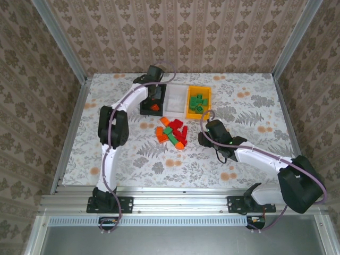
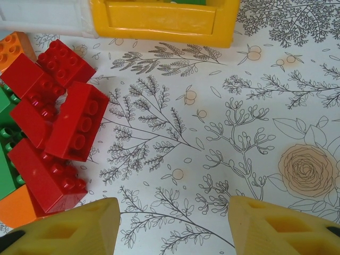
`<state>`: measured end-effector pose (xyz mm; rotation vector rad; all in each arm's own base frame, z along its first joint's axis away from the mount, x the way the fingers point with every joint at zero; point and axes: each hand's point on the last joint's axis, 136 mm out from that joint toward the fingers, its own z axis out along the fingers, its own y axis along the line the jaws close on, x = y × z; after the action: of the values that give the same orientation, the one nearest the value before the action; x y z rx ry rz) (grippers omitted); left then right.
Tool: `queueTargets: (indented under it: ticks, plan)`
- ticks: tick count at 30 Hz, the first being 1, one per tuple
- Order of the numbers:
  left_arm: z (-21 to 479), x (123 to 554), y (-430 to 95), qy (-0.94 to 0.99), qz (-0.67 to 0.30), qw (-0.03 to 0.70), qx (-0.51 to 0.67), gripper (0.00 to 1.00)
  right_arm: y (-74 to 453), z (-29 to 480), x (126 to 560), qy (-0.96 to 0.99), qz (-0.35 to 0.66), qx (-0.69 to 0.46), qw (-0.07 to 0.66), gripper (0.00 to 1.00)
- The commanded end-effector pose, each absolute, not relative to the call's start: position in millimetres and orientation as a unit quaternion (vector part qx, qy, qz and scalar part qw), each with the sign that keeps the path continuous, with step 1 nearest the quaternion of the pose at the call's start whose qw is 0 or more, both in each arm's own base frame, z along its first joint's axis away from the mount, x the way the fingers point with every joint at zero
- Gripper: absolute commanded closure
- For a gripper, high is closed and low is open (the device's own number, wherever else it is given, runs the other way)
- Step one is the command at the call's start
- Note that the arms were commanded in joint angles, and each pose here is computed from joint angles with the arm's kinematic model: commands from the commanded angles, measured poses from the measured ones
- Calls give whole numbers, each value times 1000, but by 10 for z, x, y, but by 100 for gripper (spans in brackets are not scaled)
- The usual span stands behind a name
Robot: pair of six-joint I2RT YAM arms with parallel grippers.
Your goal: Sort the legos into containers by color
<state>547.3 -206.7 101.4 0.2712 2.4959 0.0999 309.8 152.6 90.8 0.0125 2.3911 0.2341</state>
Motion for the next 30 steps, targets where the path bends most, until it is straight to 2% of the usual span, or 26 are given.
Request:
queueTargets:
  ticks: [1,5,7,10,14,20,23,27,30]
  plan:
    - [1070,5428,-2054,949,30,296,107,64,1529,911,3051,928,92,-4,361,43]
    - [1178,5366,-2078,948,19,298,108,43,1527,916,3048,928,92,-4,362,43]
    - [1285,5322,-2083,945,16,307,109,38,1528,921,3048,927,93,-3,362,43]
    - [1551,5165,-2090,940,5,324,109,36,1521,925,3048,927,91,-3,363,43]
    - [1663,4576,-2257,934,-13,331,131,37,1522,940,3048,926,93,-3,365,43]
    - [1146,3673,-2166,947,-45,296,115,44,1550,909,3050,928,96,-6,361,43]
    - [909,3350,-2235,943,-54,285,163,44,1570,894,3052,929,97,-7,358,42]
    - [729,3087,-2425,934,-68,263,232,40,1590,892,3049,928,98,-10,358,43]
    - [598,3070,-2464,933,-73,253,245,38,1590,889,3049,929,95,-11,358,42]
